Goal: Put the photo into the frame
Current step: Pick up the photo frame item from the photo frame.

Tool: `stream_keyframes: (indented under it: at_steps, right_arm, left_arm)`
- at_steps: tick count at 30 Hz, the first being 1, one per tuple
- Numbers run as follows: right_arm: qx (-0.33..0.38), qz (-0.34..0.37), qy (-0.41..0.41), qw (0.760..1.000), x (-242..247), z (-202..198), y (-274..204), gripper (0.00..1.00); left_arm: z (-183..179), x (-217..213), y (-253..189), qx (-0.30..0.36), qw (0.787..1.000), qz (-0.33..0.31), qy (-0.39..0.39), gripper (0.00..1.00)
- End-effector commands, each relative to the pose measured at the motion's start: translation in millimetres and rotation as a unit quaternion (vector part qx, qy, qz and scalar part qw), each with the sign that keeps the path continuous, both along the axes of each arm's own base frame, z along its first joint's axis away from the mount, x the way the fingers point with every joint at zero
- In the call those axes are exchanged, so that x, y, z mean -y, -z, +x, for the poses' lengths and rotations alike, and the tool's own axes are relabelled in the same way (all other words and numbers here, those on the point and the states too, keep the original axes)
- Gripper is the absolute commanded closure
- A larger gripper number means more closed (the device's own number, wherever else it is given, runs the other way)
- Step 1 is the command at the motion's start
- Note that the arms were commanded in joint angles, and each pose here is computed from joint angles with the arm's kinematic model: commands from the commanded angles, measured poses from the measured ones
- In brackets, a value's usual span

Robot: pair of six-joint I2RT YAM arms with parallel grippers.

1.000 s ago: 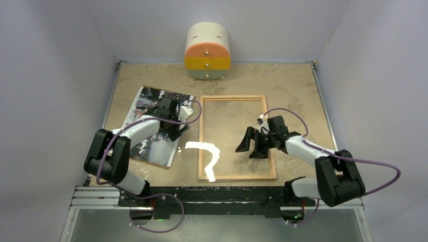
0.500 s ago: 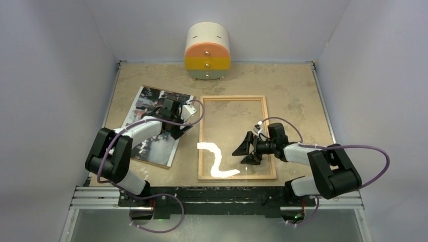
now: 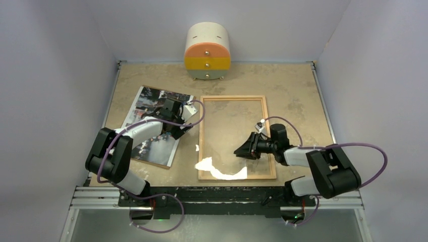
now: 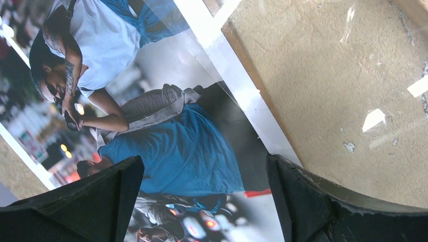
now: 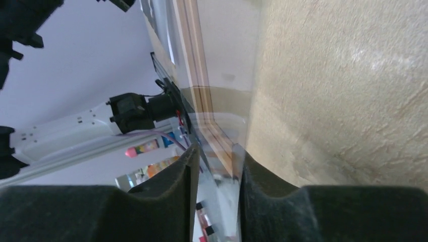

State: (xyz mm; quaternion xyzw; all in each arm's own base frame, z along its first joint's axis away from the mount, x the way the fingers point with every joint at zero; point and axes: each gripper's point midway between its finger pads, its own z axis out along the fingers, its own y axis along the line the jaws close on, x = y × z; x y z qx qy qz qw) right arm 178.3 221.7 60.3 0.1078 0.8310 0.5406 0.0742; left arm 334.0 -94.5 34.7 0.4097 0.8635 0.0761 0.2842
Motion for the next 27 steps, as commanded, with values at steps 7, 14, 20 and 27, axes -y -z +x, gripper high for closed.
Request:
stream_keyframes:
  at_steps: [7,14,20,27]
  right_arm:
    - [0.05,-0.057,-0.004,0.997,3,25,-15,1.0]
    - [0.088,-0.197,0.051,0.975,43,32,-32,1.0]
    - [0.055,-0.266,0.059,0.96,70,13,-19,1.0]
    - [0.041,-0.306,0.107,0.945,88,17,-23,1.0]
  left_arm:
    - [-13,0,-4,-0.035,0.999,0.012,0.0,0.0]
    - [14,9,-42,0.0,1.0,-0.014,-0.018,0.0]
    - [12,42,-39,-0.039,0.995,-0.092,-0.017,0.0]
    - [7,84,-33,-0.088,0.983,-0.161,0.013,0.0]
